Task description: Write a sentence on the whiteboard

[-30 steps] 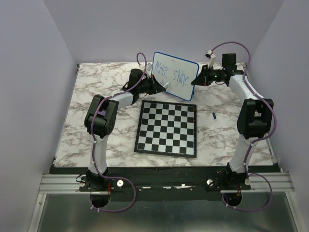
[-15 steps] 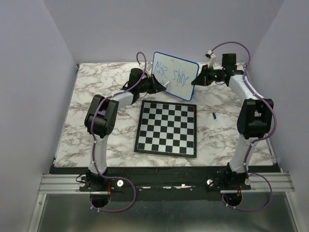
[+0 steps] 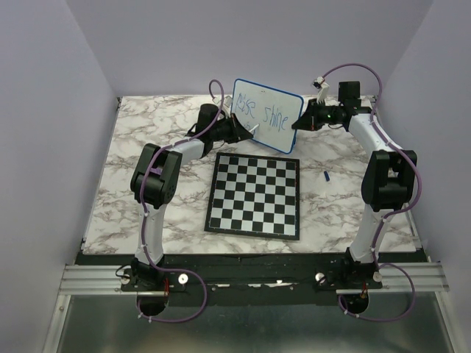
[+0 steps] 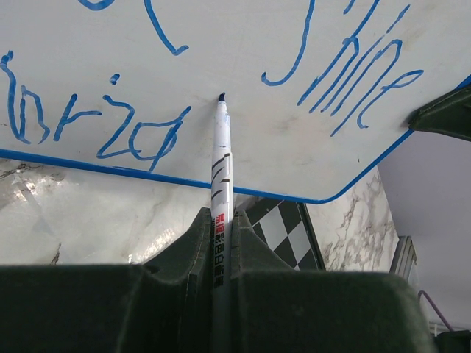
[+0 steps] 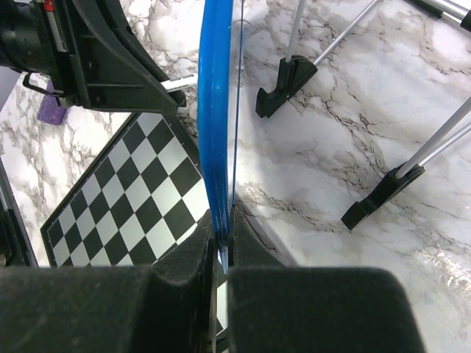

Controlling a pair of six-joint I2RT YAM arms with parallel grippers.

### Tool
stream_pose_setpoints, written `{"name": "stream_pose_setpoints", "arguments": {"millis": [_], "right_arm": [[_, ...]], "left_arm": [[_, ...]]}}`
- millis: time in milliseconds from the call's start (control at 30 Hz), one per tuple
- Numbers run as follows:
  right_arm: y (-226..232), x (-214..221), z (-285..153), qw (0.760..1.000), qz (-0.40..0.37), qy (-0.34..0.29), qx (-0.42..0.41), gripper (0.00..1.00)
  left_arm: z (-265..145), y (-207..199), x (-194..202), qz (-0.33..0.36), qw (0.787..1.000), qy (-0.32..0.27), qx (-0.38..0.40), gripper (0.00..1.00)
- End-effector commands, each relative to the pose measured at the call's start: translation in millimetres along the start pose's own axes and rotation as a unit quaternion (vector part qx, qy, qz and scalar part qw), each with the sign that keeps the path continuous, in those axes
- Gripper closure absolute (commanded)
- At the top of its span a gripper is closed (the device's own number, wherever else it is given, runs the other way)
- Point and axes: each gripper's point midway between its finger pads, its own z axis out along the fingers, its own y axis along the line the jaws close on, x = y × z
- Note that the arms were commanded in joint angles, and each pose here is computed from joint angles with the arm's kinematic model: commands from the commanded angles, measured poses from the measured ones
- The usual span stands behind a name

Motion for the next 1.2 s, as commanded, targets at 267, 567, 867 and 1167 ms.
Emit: {"name": "stream_pose_setpoints", "arguments": {"millis": [267,567,867,1167], "right_arm": [[6.0,6.3,3.9,1.0,0.005,0.005,-0.026,1.0],[6.9,5.7,4.1,1.0,0.004,0.005,-0.026,1.0],[7.8,5.6,3.7,1.0,0.005,0.005,-0.027,1.0],[7.7,5.4,3.7,1.0,0.005,0.005,-0.027,1.0]], "left_arm": [[2.7,9.1,6.3,0.0,1.0,0.018,-0.014,1.0],[1.0,12.8,14.7,-0.005,0.999,0.032,-0.019,1.0],[-2.8,19.0,28.6,-0.009,0.999,0.048,-0.024,1.0],[-4.8,25.0,41.3,-0.017,0.998,0.061,-0.029,1.0]]}}
